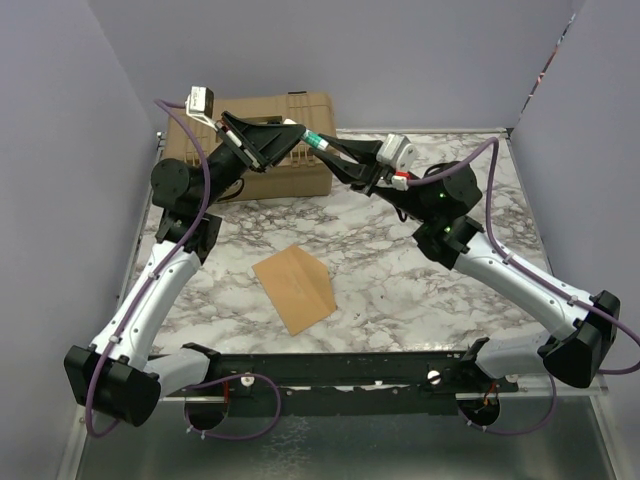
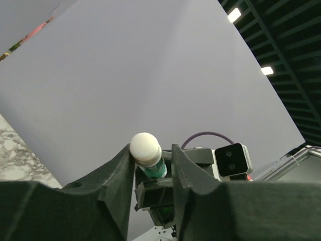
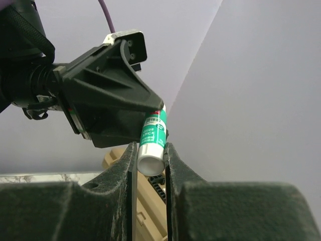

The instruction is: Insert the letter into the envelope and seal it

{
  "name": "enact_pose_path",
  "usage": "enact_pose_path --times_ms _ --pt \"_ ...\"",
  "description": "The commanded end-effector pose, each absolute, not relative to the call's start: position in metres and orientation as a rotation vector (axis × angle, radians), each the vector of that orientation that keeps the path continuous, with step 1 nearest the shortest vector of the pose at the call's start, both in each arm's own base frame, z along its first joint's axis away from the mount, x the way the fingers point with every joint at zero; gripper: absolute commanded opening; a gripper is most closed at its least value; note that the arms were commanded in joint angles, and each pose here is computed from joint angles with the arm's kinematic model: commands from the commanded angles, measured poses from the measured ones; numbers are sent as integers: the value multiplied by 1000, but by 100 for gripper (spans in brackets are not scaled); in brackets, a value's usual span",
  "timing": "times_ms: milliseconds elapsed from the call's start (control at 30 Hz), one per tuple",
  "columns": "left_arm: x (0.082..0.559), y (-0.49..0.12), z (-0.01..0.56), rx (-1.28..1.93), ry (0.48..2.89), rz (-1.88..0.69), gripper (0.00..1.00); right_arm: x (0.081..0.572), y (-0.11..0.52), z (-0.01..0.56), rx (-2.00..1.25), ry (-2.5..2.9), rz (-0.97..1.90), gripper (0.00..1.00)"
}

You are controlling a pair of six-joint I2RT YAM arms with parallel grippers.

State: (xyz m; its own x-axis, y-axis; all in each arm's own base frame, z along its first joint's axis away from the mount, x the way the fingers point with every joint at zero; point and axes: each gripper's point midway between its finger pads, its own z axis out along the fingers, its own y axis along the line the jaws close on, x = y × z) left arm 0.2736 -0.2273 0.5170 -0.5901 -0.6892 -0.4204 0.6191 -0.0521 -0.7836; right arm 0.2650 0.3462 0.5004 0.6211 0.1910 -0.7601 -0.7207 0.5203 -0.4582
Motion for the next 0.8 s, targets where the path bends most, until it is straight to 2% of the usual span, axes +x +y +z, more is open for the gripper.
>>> enact_pose_path --times_ms 0,167,233,267,333,433,567,767 --pt "263 -223 523 -47 1254 -1789 28 260 336 512 -833 678 589 0" --pt "263 -222 525 -53 1244 -1784 0 255 340 507 -878 666 604 0" --pt "263 -221 526 -55 1242 -1784 0 253 342 507 -884 652 616 4" --pt "263 -221 526 -60 1243 -1788 0 252 343 510 -877 637 623 12" --pt "263 -221 528 -68 1241 -1801 0 254 344 517 -826 617 650 39" --pt "258 -219 536 -67 1207 -1831 0 260 350 523 -774 580 679 58" --pt "252 -217 545 -70 1174 -1879 0 264 361 524 -777 540 699 66" --pt "250 -216 545 -86 1160 -1922 0 261 369 529 -794 449 688 66"
